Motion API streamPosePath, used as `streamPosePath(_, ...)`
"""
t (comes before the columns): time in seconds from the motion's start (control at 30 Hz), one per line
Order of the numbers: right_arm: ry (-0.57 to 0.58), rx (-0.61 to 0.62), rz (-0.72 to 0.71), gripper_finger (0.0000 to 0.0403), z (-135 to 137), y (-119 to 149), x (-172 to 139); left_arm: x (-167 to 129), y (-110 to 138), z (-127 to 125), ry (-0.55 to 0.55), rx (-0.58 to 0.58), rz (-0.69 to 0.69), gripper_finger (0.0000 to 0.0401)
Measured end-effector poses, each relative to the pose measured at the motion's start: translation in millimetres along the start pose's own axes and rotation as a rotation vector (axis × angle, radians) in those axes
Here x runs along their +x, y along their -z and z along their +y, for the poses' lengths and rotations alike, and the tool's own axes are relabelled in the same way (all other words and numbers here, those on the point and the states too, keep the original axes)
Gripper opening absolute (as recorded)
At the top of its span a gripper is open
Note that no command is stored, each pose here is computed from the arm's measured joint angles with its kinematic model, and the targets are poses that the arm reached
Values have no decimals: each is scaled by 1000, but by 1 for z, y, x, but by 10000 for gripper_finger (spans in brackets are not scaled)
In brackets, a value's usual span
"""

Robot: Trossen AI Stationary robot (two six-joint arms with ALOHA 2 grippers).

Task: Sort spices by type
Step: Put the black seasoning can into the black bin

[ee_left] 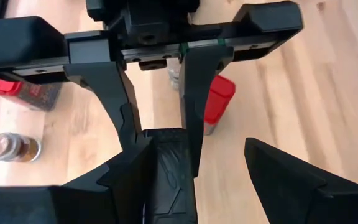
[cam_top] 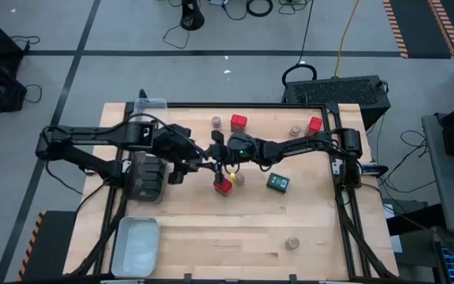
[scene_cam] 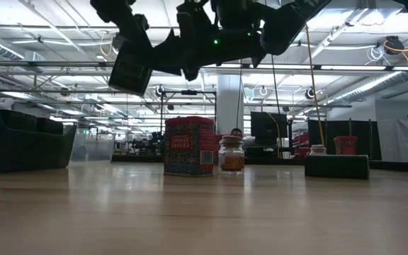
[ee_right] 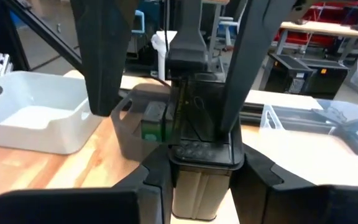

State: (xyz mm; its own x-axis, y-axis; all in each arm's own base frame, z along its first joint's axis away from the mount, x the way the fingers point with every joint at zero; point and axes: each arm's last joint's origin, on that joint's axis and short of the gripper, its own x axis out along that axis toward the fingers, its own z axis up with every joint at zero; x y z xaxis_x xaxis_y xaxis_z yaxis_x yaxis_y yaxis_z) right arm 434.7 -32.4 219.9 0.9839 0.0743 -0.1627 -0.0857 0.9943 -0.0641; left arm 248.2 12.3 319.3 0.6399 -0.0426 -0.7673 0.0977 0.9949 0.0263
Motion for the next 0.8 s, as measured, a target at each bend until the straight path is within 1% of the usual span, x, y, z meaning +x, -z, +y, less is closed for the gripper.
streamPosePath(0.2,3,-4,14,100,0,1,0,1,1,1,-26,2,19,258)
streamPosePath(0.3,-3,-6,13,100,-1,1,0,-6,2,2,-95,13,26,258)
streamPosePath(0.37,-7,-9,9,100,0,1,0,-15,-1,3,-123,26,-8,258)
streamPosePath(0.43,-9,-17,10,100,0,1,0,-23,-3,2,-127,29,-40,258)
streamPosePath(0.5,-9,-23,12,100,0,1,0,-26,-2,2,-125,30,-45,258)
streamPosePath(0.8,-5,-25,4,100,0,0,0,-18,2,1,-87,-1,22,258)
